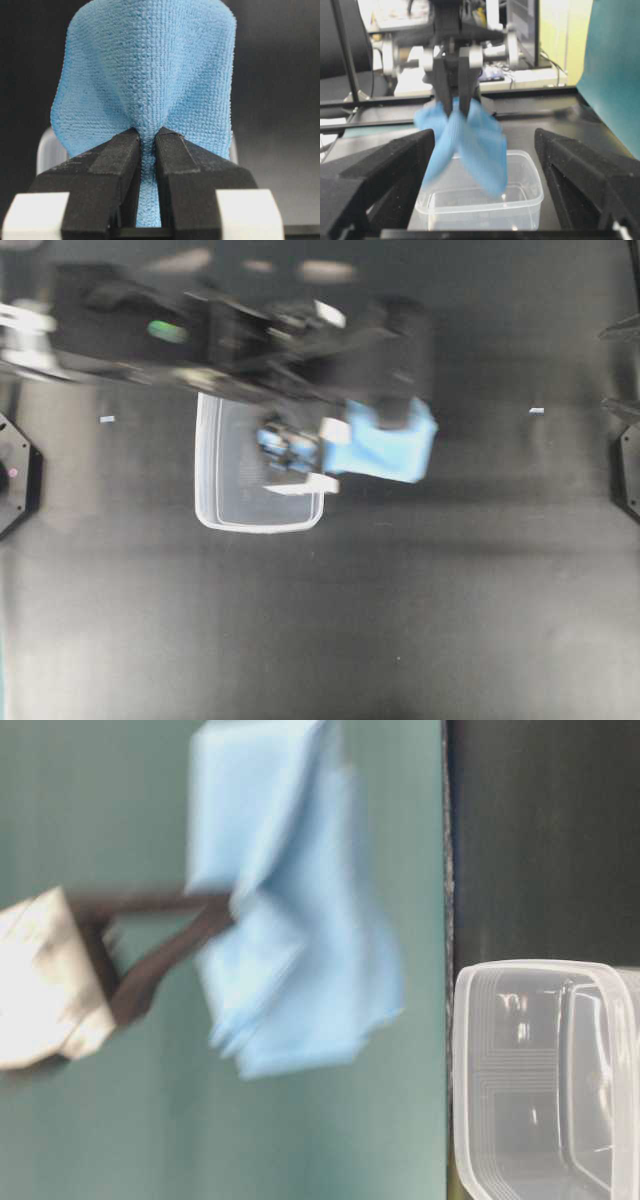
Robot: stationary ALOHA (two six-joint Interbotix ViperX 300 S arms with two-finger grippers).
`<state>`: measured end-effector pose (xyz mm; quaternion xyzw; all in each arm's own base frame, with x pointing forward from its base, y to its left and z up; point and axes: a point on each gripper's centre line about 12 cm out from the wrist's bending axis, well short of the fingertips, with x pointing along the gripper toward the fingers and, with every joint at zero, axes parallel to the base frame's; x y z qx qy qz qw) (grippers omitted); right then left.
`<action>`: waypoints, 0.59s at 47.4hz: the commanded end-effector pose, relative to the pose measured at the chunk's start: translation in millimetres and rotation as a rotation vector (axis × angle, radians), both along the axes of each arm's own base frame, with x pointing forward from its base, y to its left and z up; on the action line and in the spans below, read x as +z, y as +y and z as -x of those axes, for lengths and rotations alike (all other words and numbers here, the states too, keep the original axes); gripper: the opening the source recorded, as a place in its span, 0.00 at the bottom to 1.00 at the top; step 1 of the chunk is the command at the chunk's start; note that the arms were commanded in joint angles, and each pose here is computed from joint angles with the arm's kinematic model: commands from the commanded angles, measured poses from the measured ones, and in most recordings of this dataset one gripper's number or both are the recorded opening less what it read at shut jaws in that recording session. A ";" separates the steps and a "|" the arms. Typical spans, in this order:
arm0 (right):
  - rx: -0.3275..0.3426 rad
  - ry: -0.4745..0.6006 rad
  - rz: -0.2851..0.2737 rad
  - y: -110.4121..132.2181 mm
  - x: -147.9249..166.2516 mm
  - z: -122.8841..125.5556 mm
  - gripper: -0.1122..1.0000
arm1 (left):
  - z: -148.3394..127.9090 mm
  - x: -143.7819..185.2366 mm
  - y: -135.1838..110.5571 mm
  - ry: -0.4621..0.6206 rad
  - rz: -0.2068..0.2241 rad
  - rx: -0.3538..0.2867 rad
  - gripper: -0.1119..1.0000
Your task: Place the blue towel into the container with the left arm.
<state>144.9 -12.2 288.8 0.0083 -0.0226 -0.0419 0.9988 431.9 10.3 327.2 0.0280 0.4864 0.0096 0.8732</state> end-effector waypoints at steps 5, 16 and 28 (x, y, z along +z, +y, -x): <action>-0.003 -0.009 -0.002 -0.5 2.8 -0.8 0.80 | 49.4 11.1 13.7 -0.014 -0.002 0.039 0.16; -0.003 -0.005 -0.003 -0.6 1.2 -1.1 0.80 | 63.9 -2.5 12.3 -0.009 -0.001 0.037 0.16; -0.003 -0.005 -0.004 -0.5 0.8 -0.9 0.80 | 62.1 -17.0 12.9 0.023 0.000 0.038 0.16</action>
